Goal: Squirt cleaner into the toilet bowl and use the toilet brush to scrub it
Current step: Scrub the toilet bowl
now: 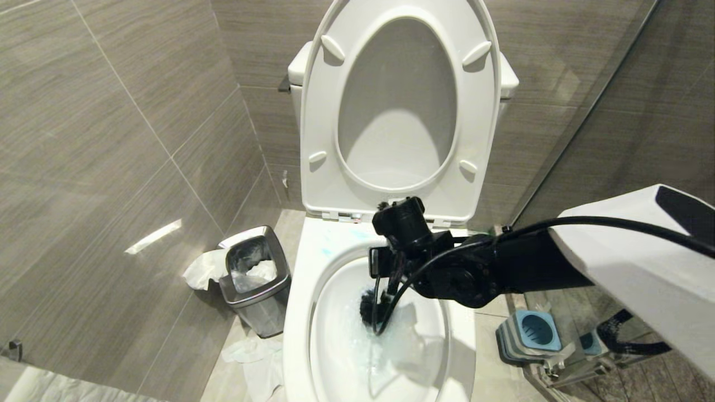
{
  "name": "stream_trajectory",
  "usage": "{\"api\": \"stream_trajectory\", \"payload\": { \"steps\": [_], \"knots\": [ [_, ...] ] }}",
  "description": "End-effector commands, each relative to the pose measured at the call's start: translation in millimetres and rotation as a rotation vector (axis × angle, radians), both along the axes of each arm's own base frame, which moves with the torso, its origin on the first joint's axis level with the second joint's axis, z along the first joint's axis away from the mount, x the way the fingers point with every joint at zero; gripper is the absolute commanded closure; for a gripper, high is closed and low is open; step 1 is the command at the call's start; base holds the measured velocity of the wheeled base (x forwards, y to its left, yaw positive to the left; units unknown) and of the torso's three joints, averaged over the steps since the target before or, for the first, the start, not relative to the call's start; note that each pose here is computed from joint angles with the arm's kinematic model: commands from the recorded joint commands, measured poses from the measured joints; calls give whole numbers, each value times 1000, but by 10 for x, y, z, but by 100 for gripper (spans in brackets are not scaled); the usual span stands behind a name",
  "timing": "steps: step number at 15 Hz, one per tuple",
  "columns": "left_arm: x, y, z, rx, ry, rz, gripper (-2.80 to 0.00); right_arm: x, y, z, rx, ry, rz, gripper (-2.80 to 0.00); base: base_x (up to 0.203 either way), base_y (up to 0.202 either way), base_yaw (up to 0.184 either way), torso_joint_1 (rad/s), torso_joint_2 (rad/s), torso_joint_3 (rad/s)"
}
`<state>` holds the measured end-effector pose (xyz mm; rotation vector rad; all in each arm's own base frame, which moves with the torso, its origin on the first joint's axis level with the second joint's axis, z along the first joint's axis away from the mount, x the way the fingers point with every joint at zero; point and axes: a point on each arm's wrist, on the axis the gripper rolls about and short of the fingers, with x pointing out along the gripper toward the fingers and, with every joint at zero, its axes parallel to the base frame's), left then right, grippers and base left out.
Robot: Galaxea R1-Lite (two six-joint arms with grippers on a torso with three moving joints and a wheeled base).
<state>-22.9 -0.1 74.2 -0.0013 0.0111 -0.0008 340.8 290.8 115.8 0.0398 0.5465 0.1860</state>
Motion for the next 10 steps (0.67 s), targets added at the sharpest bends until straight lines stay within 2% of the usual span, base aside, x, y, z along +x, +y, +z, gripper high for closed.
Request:
{"api": "stream_trajectory", "payload": {
  "steps": [1,4,7,10],
  "knots": [
    [1,0,0,0,1,0,0,46,67,-335,-35,51,-6,0,0,0,0,0,0,0],
    [1,0,0,0,1,1,0,16,70,-263,-22,39,-8,0,0,0,0,0,0,0],
    [1,0,0,0,1,1,0,-247,45,283,42,-41,23,0,0,0,0,0,0,0],
    [1,0,0,0,1,1,0,-670,-147,812,80,-87,56,0,0,0,0,0,0,0]
  ]
}}
